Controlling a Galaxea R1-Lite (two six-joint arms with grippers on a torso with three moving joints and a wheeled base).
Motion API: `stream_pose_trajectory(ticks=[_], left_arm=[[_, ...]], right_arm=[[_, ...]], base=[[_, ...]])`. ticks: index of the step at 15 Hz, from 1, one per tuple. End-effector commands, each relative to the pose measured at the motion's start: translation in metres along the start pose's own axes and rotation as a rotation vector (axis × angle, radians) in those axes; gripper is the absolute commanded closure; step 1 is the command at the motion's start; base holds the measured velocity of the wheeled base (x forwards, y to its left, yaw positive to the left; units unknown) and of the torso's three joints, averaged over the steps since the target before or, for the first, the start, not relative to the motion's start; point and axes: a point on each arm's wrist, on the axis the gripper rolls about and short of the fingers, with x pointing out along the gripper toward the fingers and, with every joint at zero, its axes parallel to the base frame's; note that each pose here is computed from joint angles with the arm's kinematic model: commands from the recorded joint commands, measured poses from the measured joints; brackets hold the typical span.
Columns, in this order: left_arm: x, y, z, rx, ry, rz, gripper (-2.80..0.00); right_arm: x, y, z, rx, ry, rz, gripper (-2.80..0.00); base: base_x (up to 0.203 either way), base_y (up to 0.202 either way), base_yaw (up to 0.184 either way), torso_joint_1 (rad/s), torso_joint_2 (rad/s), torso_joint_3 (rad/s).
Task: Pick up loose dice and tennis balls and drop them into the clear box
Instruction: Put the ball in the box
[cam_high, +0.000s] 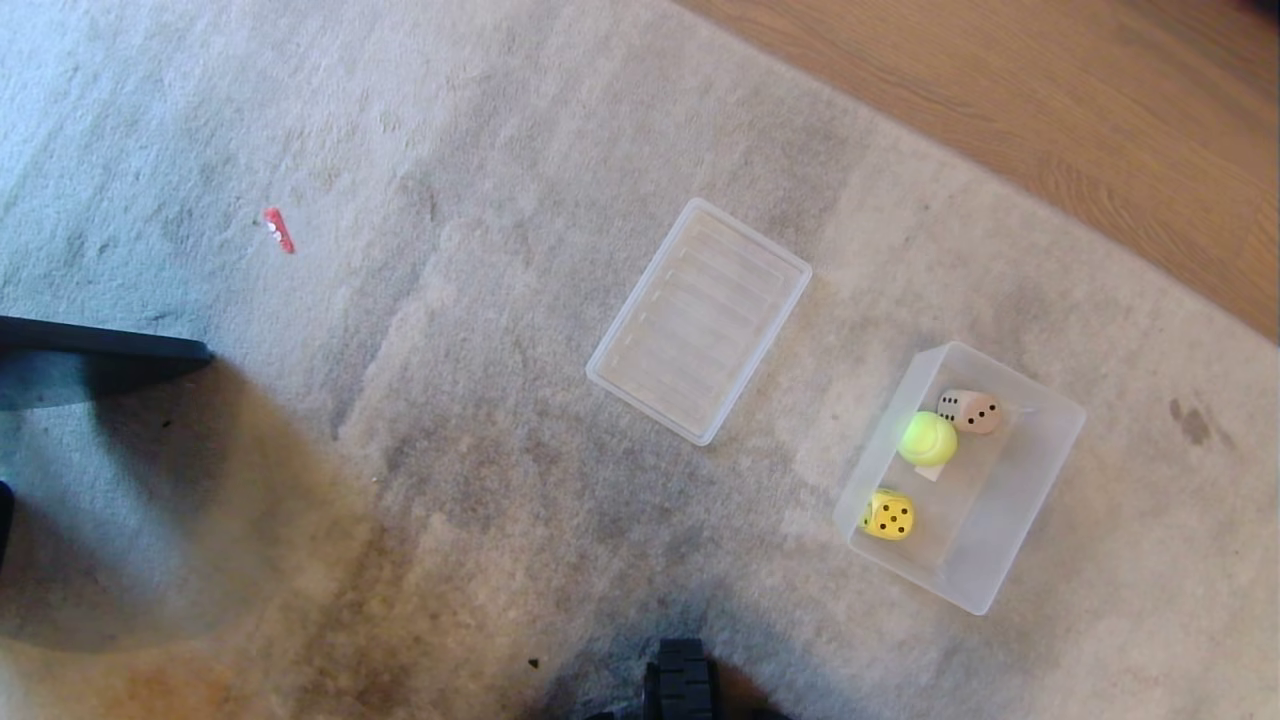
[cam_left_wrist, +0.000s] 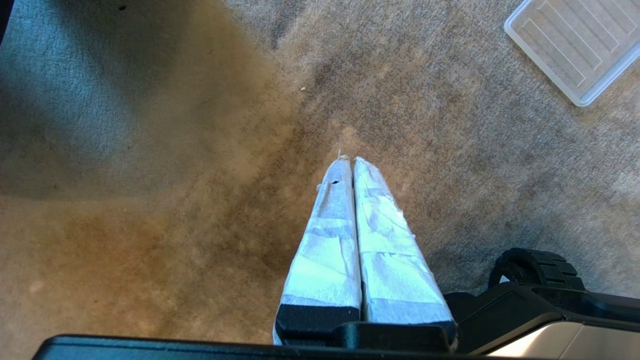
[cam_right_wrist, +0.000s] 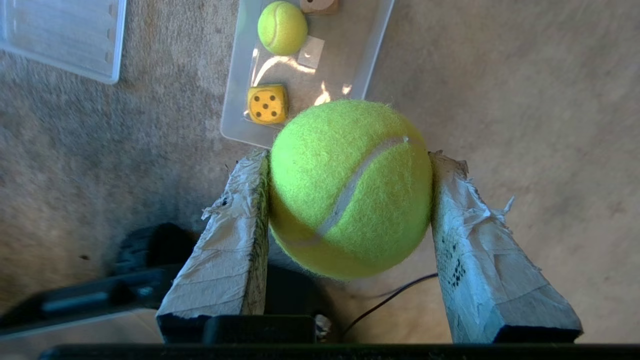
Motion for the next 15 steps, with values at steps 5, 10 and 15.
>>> stream_pose_trajectory(ticks=[5, 10, 15], left_arm=[[0.000, 0.000, 0.000, -0.001, 0.000, 0.001, 0.00], [0.000, 0.000, 0.000, -0.001, 0.000, 0.000, 0.00], [0.000, 0.000, 0.000, -0.001, 0.000, 0.001, 0.00]], right_arm=[[0.160, 0.025, 0.034, 0.191, 0.339, -0.108, 0.00], [0.245, 0.028, -0.001, 0.385, 0.376, -0.148, 0.00], [0.275, 0.031, -0.033, 0.448, 0.424, -0.161, 0.00]], base=[[0.000, 0.000, 0.000, 0.000, 0.00, 0.000], [0.000, 0.000, 0.000, 0.000, 0.00, 0.000], [0.000, 0.000, 0.000, 0.000, 0.00, 0.000]])
